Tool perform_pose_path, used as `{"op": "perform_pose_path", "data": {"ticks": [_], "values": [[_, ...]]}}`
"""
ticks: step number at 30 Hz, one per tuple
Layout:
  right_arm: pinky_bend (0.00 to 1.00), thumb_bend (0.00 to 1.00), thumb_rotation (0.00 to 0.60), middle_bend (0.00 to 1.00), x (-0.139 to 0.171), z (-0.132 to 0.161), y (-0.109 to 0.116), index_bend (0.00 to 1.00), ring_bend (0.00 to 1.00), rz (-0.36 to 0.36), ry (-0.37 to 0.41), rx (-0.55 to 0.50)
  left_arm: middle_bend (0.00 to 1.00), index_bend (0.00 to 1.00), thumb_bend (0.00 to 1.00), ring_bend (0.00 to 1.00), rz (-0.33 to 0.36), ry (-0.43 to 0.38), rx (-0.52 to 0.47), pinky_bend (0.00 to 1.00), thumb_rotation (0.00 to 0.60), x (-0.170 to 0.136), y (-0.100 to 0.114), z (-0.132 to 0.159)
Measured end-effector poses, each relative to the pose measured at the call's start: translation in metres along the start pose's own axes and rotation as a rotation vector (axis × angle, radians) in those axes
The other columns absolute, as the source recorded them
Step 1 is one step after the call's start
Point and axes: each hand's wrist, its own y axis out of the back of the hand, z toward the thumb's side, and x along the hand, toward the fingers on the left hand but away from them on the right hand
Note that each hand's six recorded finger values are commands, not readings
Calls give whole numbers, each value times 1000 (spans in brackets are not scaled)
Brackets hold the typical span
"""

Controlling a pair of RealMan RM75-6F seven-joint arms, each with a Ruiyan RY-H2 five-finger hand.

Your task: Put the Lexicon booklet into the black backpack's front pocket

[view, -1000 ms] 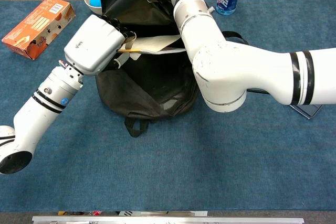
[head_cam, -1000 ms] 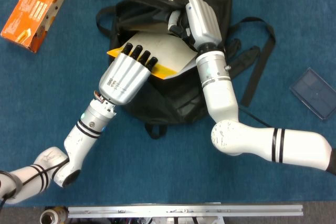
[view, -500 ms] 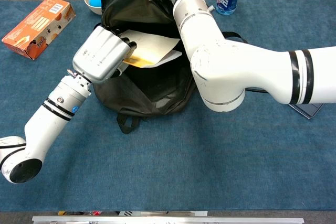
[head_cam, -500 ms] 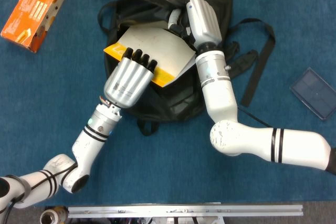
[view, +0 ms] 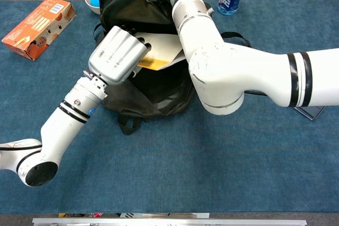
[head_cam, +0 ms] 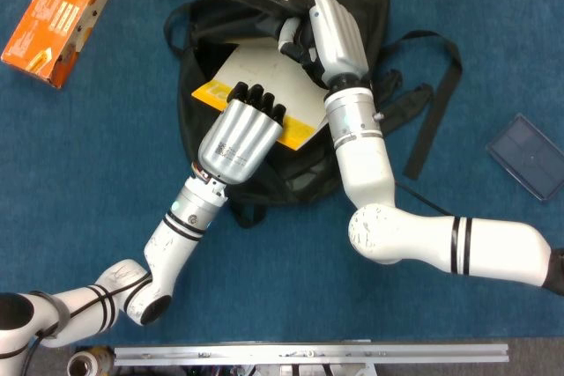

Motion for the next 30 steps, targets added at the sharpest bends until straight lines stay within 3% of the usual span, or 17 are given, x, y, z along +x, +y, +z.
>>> {"op": "perform_pose_path", "data": {"ticks": [17, 30], "values": [[788, 866, 600, 620, 1, 1, -1, 705, 636, 1, -2, -14, 616, 661, 298, 492, -33, -29, 92, 557, 600, 5, -13, 17], [787, 865, 600, 620, 3, 3, -2, 705, 636, 11, -2, -32, 615, 661, 297, 491, -29, -64, 100, 557, 600, 17, -9, 35]]}}
